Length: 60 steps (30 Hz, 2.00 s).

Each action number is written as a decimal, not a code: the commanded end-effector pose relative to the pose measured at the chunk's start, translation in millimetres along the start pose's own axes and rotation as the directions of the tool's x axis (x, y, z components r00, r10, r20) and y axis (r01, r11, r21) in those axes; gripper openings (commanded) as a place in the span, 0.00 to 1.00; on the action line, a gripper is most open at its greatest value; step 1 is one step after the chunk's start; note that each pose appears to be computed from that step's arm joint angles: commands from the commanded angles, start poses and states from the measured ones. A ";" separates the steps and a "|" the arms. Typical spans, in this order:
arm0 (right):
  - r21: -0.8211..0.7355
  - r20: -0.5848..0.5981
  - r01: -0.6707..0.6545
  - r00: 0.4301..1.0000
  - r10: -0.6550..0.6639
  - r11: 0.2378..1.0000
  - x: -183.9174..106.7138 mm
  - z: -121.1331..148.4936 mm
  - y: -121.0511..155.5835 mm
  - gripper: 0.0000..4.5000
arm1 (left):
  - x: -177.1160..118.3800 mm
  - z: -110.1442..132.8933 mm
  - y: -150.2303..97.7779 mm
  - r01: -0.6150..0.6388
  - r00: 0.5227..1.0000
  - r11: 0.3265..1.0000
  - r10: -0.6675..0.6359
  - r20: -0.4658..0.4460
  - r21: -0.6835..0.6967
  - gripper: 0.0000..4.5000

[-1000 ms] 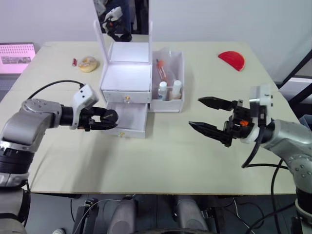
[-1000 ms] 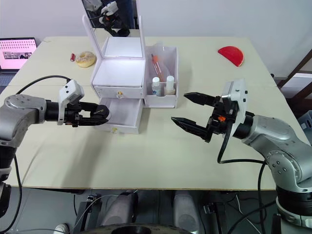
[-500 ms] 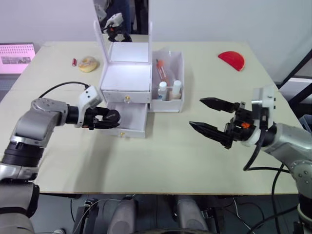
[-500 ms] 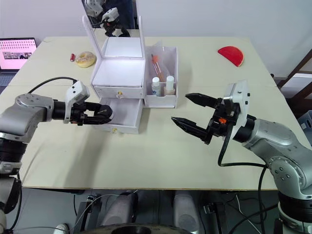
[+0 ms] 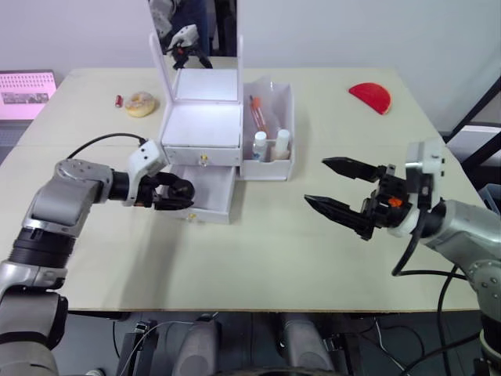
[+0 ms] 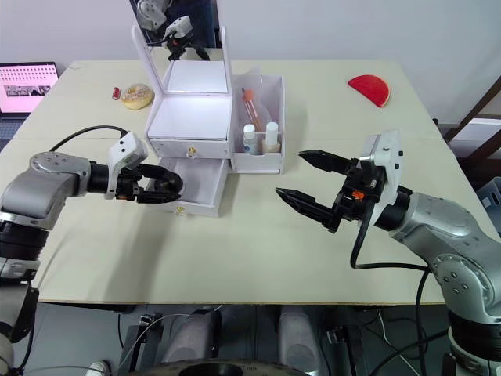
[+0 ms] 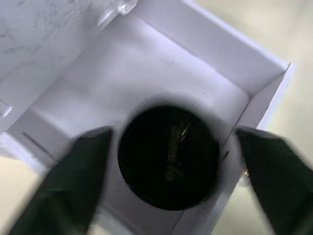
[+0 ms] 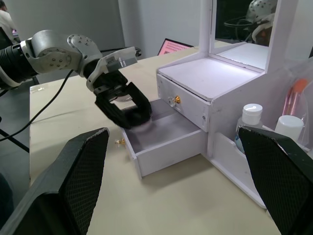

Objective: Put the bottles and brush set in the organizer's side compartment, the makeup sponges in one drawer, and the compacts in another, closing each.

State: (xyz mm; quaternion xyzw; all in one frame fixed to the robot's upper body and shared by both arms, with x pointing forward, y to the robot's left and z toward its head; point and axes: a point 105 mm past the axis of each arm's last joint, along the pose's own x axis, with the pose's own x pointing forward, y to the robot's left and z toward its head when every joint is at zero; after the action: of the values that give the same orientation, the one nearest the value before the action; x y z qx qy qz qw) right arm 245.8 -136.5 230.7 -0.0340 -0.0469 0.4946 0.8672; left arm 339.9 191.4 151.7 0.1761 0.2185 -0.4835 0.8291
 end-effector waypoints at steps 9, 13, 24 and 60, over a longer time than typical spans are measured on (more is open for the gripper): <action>-0.043 0.026 -0.007 1.000 0.008 0.999 -1.1 11.9 0.5 1.00 | -18.6 26.6 6.4 -0.045 0.996 0.999 0.046 0.076 -0.006 1.00; -0.055 0.015 0.014 1.000 -0.013 0.998 -7.2 13.0 -5.4 1.00 | -45.8 36.7 5.4 -0.046 0.989 0.997 0.054 0.139 -0.064 1.00; -0.022 -0.138 0.145 0.980 -0.147 0.989 -60.2 -5.2 -35.9 1.00 | -167.1 -22.1 28.4 -0.394 0.893 0.891 0.429 0.137 -0.225 1.00; 0.003 -0.146 -0.025 0.989 0.026 1.000 -52.7 -3.9 -23.0 1.00 | -162.7 -121.9 34.0 -0.704 0.633 0.602 0.773 0.051 -0.377 1.00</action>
State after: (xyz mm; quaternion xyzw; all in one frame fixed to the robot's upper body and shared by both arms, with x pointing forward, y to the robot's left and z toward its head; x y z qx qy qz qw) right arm 244.9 -211.6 219.4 -0.0673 0.0210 0.4750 0.8771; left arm 270.4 382.8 130.4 0.0394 0.1176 -0.0842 0.9887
